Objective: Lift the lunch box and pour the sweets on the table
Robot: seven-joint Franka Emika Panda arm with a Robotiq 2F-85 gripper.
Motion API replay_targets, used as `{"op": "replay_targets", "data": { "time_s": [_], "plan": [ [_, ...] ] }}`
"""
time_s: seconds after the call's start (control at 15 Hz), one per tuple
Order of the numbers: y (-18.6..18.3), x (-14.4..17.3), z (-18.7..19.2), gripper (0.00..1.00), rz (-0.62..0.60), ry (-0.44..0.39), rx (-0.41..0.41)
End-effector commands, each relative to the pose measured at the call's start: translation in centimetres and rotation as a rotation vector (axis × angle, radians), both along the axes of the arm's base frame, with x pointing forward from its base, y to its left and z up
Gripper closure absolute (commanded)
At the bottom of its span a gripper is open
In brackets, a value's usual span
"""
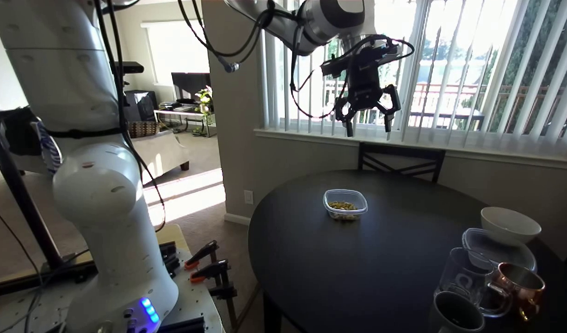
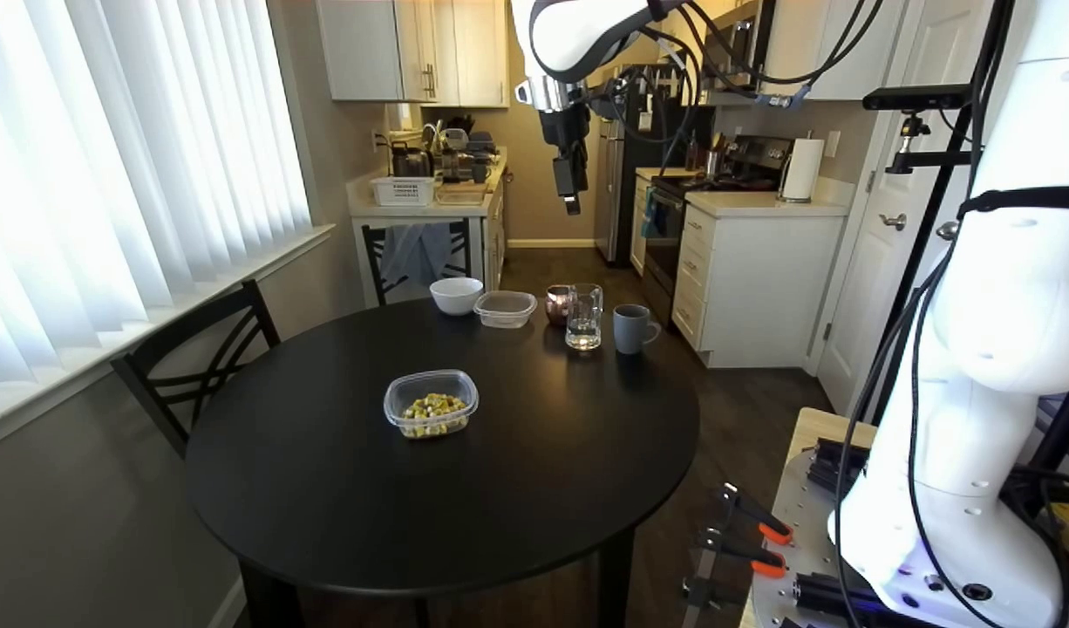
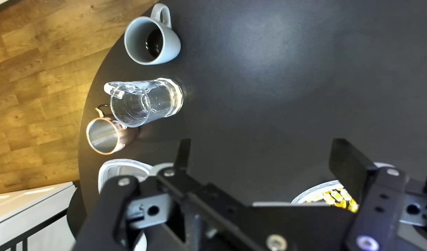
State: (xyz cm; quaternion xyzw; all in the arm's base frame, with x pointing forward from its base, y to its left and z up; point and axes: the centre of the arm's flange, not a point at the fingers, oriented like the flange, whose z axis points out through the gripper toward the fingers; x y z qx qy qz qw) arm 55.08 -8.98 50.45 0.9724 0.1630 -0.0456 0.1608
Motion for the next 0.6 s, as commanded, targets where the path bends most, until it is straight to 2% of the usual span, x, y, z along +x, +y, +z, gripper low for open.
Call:
{"op": "replay_targets", "data": {
  "time_s": [0.0, 0.27, 0.53],
  "plan": [
    [3.3, 3.3, 0.5, 0.00, -0.068, -0.006, 0.078],
    [10.8, 6.9, -1.1, 0.00, -0.245, 0.041, 0.209],
    [14.8, 9.6, -6.2, 0.00, -0.439, 0.093, 0.257]
  ]
}}
